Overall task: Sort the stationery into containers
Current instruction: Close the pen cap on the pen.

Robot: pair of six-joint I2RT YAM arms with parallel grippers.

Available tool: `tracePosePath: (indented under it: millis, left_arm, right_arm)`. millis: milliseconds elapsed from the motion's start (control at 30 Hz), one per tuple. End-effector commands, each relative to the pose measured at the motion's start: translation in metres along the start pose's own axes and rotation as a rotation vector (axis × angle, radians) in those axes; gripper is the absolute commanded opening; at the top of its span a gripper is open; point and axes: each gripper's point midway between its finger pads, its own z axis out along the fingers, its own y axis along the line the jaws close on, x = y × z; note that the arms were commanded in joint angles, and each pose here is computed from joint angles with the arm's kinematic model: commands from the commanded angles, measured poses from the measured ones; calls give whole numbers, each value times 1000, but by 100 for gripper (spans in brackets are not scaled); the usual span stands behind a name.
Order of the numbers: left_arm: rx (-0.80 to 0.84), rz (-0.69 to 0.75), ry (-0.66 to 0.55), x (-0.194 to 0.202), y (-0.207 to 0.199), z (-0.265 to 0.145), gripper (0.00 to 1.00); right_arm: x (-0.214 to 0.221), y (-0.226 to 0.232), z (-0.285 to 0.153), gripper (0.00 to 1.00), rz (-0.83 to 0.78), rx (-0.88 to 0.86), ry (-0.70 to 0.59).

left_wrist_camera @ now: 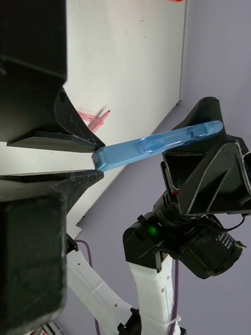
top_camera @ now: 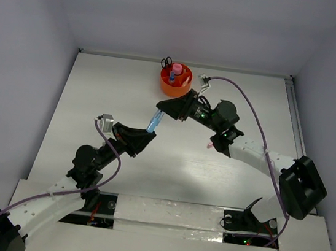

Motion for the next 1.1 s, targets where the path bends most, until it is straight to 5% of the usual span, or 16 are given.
tracePosePath:
  millis: [0, 333, 1067]
  left_arm:
    - [49, 35, -64, -21, -14, 3, 0]
    - [58, 35, -74, -23, -16, 4, 0]
    - [135, 56, -208, -87, -53, 34, 0]
  right_arm:
    - [-19, 19, -7, 47, -44, -53, -76]
    - [-13, 13, -7, 12, -27, -53, -68]
    - [45, 14, -16, 0, 33, -213, 133]
